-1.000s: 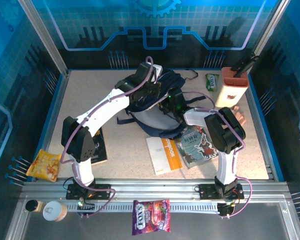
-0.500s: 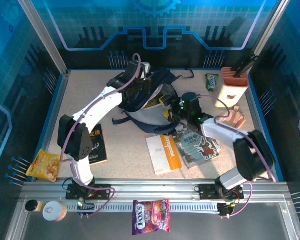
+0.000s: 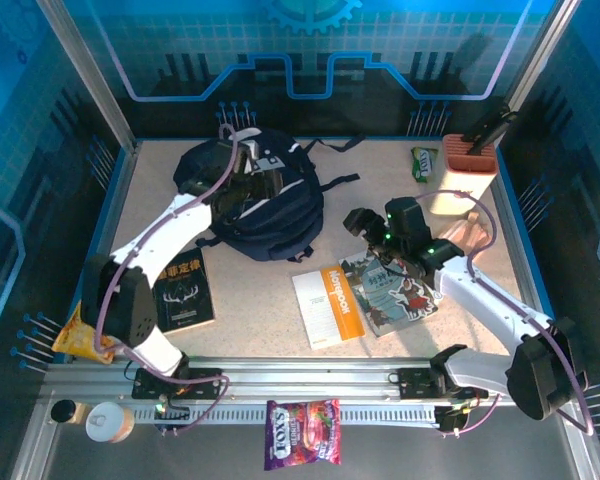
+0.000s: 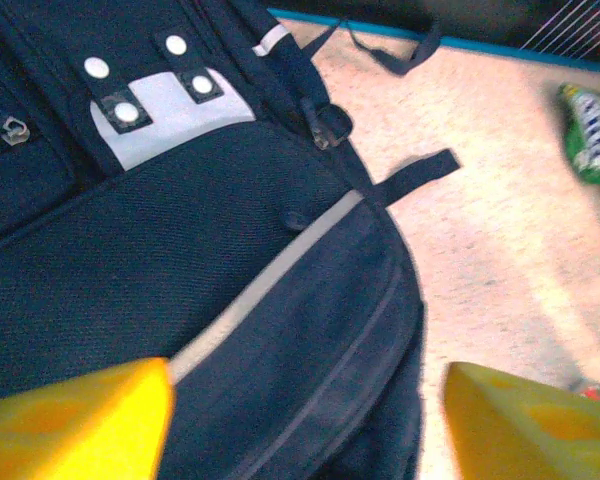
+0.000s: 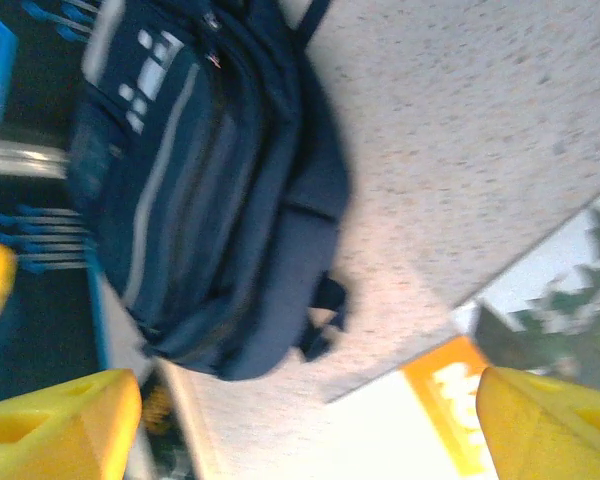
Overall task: Pack the student bag
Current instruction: Close the student bag at the top-center of the table, then move the book to the middle-right of the table, then pick up the book from the middle-right of the table.
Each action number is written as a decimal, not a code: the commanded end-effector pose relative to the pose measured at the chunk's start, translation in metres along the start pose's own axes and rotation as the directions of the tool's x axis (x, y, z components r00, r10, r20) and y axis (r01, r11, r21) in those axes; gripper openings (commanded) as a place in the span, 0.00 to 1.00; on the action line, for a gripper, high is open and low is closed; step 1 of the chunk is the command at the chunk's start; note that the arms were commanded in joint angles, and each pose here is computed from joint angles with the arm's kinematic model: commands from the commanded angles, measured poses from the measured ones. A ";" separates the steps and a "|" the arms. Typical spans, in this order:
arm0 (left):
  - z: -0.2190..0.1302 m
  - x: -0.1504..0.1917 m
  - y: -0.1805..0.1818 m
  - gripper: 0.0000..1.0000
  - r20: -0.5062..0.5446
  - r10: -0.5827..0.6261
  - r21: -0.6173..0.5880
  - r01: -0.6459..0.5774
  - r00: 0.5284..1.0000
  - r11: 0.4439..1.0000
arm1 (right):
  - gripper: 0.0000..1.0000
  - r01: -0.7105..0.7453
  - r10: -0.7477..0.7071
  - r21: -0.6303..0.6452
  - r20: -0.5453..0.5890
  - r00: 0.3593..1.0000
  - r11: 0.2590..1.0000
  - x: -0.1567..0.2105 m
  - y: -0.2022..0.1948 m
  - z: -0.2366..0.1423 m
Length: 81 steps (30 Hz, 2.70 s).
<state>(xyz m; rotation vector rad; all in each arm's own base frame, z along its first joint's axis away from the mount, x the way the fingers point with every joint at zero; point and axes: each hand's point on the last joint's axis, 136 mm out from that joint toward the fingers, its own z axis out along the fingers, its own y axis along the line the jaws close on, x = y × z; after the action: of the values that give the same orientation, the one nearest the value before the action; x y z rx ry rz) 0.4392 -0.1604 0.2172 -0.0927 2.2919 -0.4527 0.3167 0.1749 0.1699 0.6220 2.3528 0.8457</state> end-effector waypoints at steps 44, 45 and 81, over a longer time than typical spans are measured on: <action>0.018 0.050 -0.087 0.99 -0.264 -0.175 0.358 0.264 0.949 0.896 | 0.89 0.068 0.024 0.462 -0.191 0.981 0.884 -0.029 -0.129 0.137; 0.022 0.056 -0.093 0.99 -0.285 -0.181 0.358 0.280 0.941 0.891 | 0.89 0.068 0.021 0.461 -0.185 0.982 0.885 -0.036 -0.126 0.140; 0.111 0.213 -0.164 0.60 -0.587 -0.229 0.073 0.332 0.776 0.941 | 0.83 0.246 -0.115 0.417 -0.313 0.943 0.875 -0.042 -0.160 0.066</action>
<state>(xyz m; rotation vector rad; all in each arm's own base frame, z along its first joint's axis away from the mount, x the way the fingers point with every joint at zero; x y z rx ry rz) 0.3613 -0.3920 0.0661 -0.2258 2.7897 -1.0111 0.3533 0.0701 0.0391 0.4663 2.8167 0.3016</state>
